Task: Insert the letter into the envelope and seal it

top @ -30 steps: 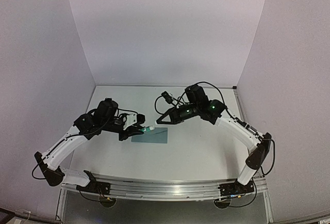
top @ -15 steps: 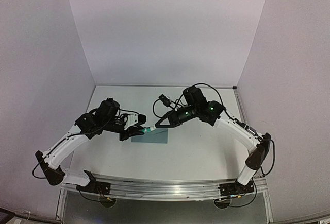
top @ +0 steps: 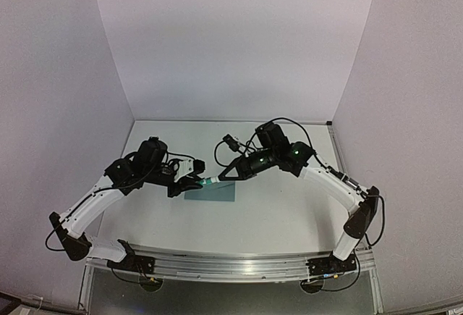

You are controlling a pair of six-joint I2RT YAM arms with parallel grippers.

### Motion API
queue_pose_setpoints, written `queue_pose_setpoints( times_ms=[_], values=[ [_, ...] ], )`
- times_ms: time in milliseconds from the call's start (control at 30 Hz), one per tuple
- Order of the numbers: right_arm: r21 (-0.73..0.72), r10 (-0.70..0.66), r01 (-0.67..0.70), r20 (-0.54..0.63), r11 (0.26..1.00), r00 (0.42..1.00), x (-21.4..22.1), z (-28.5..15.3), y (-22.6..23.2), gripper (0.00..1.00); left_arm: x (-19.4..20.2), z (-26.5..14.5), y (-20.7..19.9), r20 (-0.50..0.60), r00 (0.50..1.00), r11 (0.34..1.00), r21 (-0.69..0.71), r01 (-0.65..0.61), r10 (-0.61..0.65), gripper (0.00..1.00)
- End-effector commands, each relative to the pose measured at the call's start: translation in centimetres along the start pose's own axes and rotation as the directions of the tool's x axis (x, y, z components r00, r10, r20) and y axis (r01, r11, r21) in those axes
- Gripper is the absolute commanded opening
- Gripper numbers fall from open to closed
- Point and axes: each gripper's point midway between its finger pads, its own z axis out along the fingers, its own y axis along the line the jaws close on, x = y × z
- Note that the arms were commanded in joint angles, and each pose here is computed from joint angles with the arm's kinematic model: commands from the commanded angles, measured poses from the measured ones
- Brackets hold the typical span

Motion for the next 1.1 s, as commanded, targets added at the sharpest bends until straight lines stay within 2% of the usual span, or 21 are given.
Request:
queue_pose_setpoints(
  times_ms=[0,600,1067],
  values=[
    [-0.010,-0.022,0.022,-0.017,1.000,1.000,0.1,0.6,0.2,0.00,-2.2,-0.8,0.1,0.058,0.998,0.999,-0.006,-0.032,0.032,0.00],
    [-0.032,-0.061,0.061,-0.006,0.998,0.998,-0.8,0.6,1.4,0.00,-2.3,-0.9,0.1,0.065,0.997,0.999,-0.010,-0.033,0.034,0.00],
    [-0.001,-0.024,0.024,-0.043,1.000,0.999,-0.3,3.1,-0.4,0.00,-3.1,-0.8,1.0,0.066,0.997,0.999,-0.031,-0.032,0.034,0.00]
  ],
)
